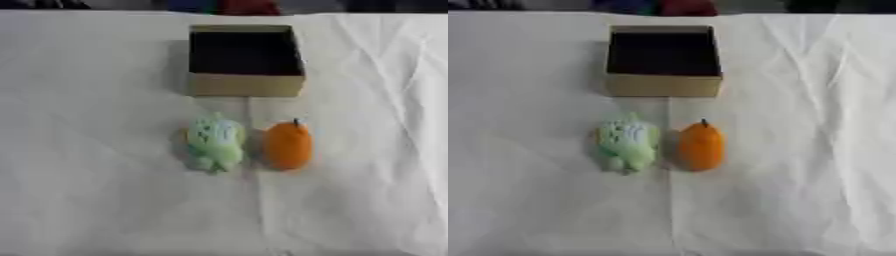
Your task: Pick up objects on the table and place them in the box.
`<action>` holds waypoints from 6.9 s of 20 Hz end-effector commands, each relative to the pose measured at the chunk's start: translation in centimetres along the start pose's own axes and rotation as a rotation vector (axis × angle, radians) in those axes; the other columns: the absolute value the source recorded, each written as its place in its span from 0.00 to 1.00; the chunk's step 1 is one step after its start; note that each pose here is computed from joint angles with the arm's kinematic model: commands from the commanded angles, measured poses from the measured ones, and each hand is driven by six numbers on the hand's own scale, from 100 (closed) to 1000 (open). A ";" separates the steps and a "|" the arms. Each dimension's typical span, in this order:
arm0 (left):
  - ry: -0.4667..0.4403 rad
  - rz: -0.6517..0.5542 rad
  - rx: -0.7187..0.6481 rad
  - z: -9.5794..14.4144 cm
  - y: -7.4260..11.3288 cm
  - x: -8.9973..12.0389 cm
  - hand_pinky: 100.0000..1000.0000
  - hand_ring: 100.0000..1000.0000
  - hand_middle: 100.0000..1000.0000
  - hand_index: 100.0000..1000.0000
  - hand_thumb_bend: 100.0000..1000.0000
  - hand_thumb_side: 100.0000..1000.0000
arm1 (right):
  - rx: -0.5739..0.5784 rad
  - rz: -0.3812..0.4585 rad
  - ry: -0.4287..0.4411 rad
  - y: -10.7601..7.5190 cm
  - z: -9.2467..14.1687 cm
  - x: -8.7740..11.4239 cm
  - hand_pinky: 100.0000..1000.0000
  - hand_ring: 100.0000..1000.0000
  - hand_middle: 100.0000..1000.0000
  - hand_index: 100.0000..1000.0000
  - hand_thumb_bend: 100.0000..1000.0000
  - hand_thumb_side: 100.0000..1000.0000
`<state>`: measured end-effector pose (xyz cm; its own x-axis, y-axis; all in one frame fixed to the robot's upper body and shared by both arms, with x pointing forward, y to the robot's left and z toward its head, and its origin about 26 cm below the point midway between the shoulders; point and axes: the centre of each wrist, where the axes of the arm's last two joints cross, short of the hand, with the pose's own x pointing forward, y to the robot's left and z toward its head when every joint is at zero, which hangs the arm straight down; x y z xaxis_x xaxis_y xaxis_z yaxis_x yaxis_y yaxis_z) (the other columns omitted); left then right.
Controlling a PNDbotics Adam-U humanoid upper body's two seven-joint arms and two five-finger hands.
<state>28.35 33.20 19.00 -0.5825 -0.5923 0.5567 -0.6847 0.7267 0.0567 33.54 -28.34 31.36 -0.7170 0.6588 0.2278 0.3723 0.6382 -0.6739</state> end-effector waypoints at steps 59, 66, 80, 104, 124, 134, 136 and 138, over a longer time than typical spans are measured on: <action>-0.030 0.006 -0.049 -0.5 0.0 0.6 0.76 0.53 0.59 0.84 0.07 0.99 | 1.227 -0.088 -0.064 13.8 -0.3 -1.0 0.88 0.93 0.80 0.86 0.22 0.26; -0.027 0.008 -0.048 -0.5 0.0 0.6 0.76 0.53 0.59 0.84 0.07 0.99 | 1.267 -0.102 -0.014 14.9 0.8 -1.6 0.86 0.92 0.79 0.84 0.14 0.36; -0.023 0.011 -0.046 -0.4 -0.1 0.6 0.76 0.53 0.59 0.84 0.07 0.99 | 1.152 0.046 -0.049 17.3 2.5 -1.9 0.75 0.81 0.67 0.69 0.04 0.27; -0.025 0.003 -0.050 -0.6 0.1 0.6 0.76 0.52 0.58 0.84 0.07 0.97 | 0.718 0.045 -0.145 10.2 -4.6 0.6 0.70 0.73 0.52 0.52 0.00 0.19; -0.031 0.027 -0.058 -0.7 -0.4 0.9 0.75 0.51 0.58 0.84 0.06 0.98 | 0.484 0.225 -0.074 10.8 -12.3 -2.2 0.71 0.74 0.53 0.53 0.00 0.16; -0.029 0.034 -0.059 -0.7 -0.6 0.9 0.75 0.51 0.58 0.84 0.06 0.98 | 0.609 0.216 -0.058 14.4 -11.6 -3.9 0.72 0.75 0.54 0.54 0.00 0.18; -0.028 0.036 -0.060 -0.7 -0.6 0.9 0.75 0.51 0.58 0.84 0.06 0.98 | 0.636 0.217 -0.049 15.1 -11.3 -4.3 0.72 0.75 0.54 0.54 0.00 0.19; -0.027 0.037 -0.061 -0.7 -0.6 0.9 0.75 0.51 0.58 0.84 0.06 0.98 | 0.655 0.225 -0.039 15.8 -11.2 -4.6 0.72 0.75 0.55 0.55 0.00 0.20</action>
<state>28.64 32.48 19.15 -0.6002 -0.5679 0.5633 -0.6392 0.7638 0.0889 49.16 -16.73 26.05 -0.6903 0.7222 0.0436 0.0565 0.1139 -0.9919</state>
